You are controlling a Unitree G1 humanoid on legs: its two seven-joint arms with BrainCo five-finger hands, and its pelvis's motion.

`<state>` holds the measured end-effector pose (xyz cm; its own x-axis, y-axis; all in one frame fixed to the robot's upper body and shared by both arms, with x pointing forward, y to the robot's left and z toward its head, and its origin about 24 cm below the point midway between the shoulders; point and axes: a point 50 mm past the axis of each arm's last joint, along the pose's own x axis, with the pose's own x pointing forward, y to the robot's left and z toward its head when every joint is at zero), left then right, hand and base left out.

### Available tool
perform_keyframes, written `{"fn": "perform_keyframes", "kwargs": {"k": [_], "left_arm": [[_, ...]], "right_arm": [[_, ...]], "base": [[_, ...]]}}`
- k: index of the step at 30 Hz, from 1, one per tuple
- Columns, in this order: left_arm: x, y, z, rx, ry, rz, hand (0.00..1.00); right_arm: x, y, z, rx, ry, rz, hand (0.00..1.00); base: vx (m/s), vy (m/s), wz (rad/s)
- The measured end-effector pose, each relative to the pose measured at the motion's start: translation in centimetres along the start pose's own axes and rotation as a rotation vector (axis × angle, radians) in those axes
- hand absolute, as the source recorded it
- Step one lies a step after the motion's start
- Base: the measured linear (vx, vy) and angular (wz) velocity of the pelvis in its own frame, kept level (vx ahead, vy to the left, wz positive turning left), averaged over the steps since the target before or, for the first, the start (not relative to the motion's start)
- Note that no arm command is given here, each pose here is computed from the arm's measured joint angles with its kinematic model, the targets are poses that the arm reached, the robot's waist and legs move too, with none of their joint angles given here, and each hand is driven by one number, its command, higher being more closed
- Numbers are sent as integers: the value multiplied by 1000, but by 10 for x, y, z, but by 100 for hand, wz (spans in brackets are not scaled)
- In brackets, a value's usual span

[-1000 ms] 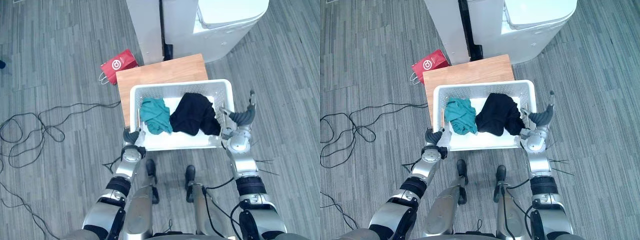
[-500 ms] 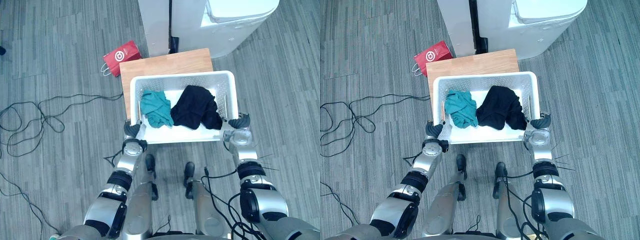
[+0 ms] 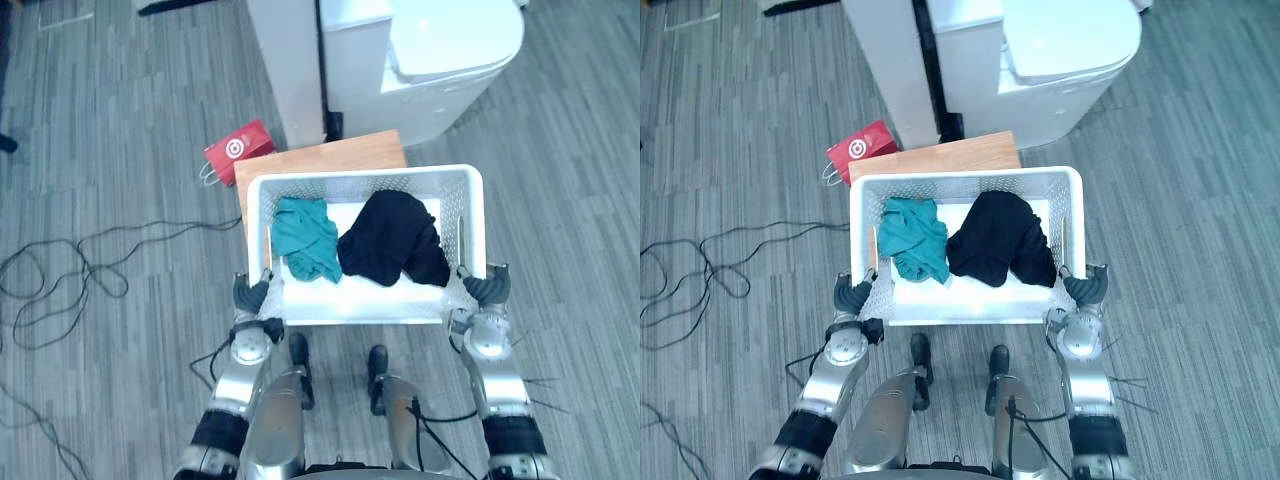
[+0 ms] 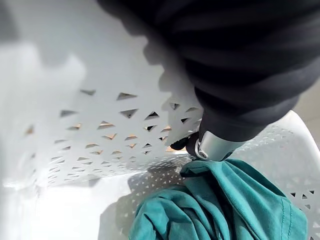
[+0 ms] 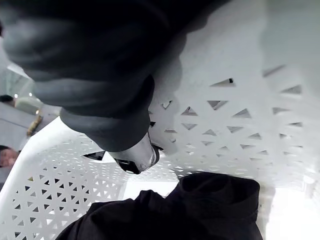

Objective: Pick up the laundry basket with both hands and put the clothes into the washing machine.

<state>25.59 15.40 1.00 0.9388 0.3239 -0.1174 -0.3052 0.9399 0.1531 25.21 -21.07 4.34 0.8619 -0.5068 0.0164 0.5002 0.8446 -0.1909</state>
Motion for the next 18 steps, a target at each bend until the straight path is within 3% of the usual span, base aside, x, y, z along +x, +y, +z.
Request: {"fn": "perform_keyframes", "kwargs": {"k": [7, 12, 18], "left_arm": [[-29, 11, -17, -13, 53, -34, 100], [-25, 22, -17, 10, 46, -23, 100], [-26, 19, -21, 20, 60, -40, 100]], "right_arm": [[-38, -18, -12, -2, 25, 21, 100], [-36, -9, -18, 20, 47, 35, 100], [-31, -8, -27, 30, 72, 75, 100]], "base": [[51, 42, -84], [-5, 61, -173], [64, -134, -207]]}}
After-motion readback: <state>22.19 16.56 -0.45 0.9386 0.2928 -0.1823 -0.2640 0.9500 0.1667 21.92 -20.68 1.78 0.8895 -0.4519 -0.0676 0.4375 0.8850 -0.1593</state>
